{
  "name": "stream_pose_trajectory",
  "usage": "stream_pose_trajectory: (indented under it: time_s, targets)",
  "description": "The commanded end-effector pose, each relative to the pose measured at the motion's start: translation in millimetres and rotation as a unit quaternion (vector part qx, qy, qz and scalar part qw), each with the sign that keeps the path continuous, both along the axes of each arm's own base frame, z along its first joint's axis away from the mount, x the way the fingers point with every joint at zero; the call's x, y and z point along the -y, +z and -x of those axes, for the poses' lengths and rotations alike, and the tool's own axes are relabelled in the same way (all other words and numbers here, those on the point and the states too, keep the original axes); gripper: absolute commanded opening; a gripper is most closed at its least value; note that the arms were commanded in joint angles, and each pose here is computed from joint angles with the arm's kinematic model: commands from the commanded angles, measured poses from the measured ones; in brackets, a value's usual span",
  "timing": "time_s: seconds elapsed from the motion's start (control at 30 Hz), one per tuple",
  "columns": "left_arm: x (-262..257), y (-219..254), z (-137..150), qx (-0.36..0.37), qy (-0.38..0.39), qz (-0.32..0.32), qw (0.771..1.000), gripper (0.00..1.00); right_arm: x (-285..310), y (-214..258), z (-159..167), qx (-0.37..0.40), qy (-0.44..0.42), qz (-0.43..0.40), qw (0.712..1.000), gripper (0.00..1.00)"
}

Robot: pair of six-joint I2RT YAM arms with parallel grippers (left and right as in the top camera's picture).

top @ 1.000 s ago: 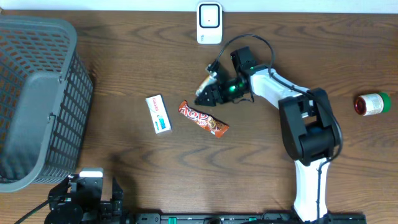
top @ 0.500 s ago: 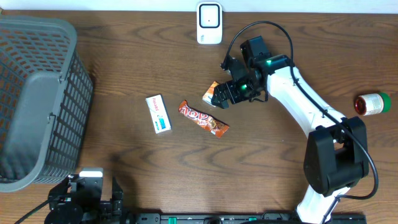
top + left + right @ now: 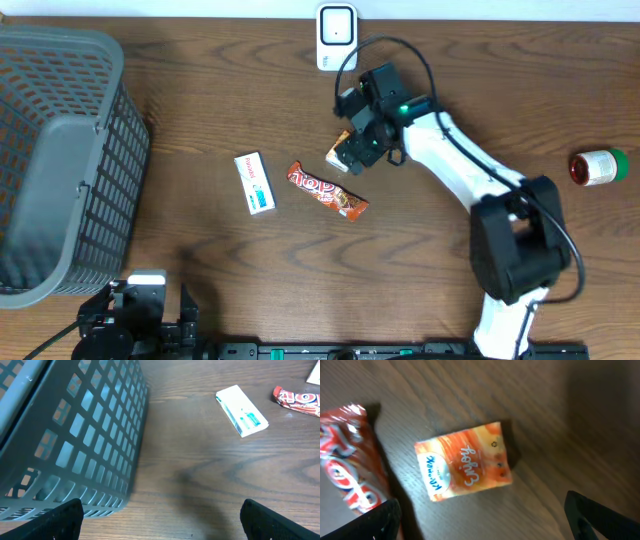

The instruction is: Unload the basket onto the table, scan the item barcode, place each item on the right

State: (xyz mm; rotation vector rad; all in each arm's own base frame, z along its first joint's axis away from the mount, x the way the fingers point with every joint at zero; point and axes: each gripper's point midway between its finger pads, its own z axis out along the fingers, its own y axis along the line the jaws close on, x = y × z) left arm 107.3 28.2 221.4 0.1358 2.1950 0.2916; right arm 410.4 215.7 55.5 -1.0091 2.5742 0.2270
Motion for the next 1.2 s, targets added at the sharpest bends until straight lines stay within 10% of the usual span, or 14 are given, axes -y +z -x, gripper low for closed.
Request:
stream_pose_trajectory:
  time_s: [0.0,0.37,0.6,0.97,1.17]
  targets:
    - [1,2,1,0.005,-0.004,0.003,1.0,0.99,-10,-42,13,-0.043,0.049,0.004,0.998,0.99]
    - [1,2,1,0.005,-0.004,0.003,1.0,0.99,-29,-56,-3,0.01,0.072,0.023,0.997,0.99]
    - [1,2,1,0.005,-0.004,0.003,1.0,0.99,-14,-69,8,-0.026,0.045,0.051,0.997,0.65]
    - [1,2,1,0.005,-0.004,0.003,1.0,0.99,1,-6,36,-0.133,0.011,0.095,0.987,0.54]
    - [1,2,1,0.005,-0.004,0.003,1.0,0.99,-14,23,73,-0.174,0.191,0.062,0.964,0.54]
